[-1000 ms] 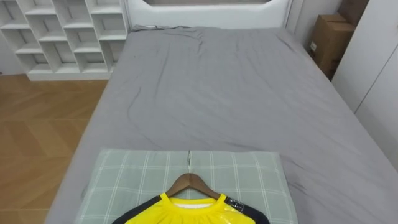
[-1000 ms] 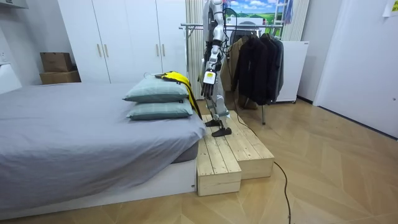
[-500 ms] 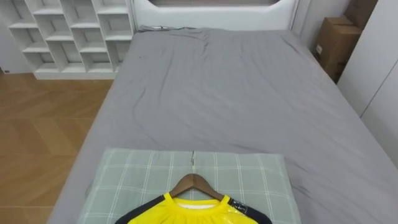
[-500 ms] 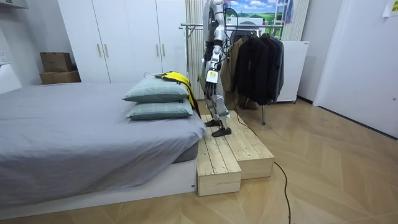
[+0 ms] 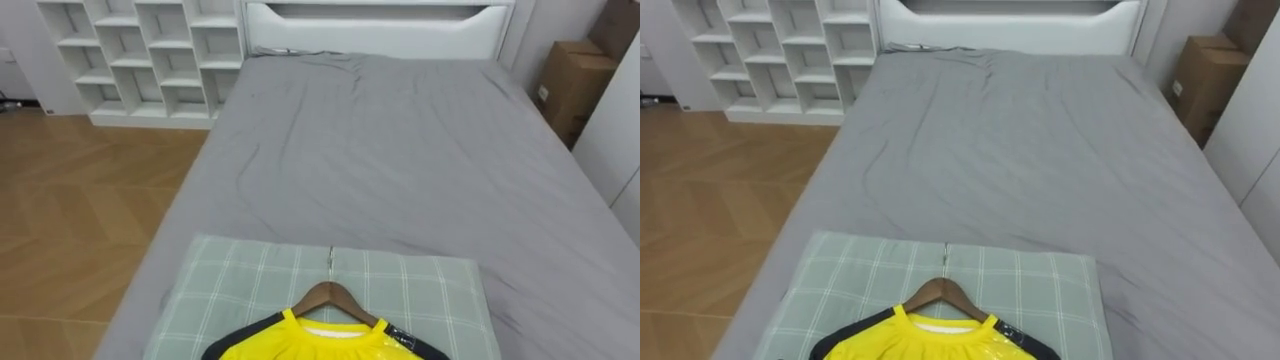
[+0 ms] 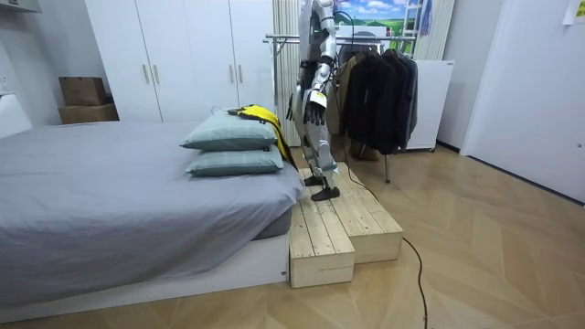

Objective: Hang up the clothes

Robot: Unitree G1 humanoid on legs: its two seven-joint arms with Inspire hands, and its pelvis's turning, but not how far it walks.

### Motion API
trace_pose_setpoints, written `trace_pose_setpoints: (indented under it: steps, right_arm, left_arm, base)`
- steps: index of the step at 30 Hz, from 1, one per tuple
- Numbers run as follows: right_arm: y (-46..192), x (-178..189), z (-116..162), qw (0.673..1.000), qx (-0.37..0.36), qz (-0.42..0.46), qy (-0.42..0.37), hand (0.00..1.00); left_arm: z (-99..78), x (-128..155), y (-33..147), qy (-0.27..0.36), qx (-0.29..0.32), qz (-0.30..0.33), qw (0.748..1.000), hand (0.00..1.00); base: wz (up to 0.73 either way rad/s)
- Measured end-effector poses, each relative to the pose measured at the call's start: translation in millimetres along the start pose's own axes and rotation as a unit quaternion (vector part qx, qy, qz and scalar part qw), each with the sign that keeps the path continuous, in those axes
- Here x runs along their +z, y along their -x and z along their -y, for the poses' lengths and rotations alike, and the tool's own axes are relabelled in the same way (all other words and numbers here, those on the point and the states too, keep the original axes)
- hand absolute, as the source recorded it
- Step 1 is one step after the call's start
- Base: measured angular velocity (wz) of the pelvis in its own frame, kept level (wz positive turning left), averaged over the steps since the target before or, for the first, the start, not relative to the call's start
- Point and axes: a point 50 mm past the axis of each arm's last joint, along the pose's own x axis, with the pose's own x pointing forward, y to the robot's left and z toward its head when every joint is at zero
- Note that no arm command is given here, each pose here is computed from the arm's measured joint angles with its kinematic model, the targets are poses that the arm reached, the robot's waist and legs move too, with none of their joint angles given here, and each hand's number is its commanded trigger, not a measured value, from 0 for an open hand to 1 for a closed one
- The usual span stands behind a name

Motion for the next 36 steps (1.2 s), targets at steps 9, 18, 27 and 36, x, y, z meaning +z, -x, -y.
trace_pose_setpoints:
  steps: [9, 18, 27, 36]
  right_arm:
    - [-0.1, 3.4, 2.2, 1.000, -0.001, 0.005, 0.014, 0.00]
    - [0.7, 0.1, 5.1, 1.000, -0.005, 0.002, 0.026, 0.00]
    - [1.2, -1.0, 7.5, 1.000, -0.006, 0.000, 0.029, 0.00]
    - [0.8, -0.3, 7.6, 0.999, -0.007, -0.004, 0.054, 0.00]
  left_arm:
    - [-13.5, 54.5, -1.2, 0.024, 0.120, 0.150, 0.981, 0.00]
    - [-21.2, 118.7, 16.5, 0.012, 0.173, 0.348, 0.921, 0.00]
    - [-16.0, 170.6, 31.1, -0.030, 0.198, 0.481, 0.853, 0.00]
    - [3.1, 182.9, 55.4, -0.058, 0.163, 0.558, 0.811, 0.00]
  base:
    - [0.06]
    - [0.00]
    - [-0.01]
    - [-0.03]
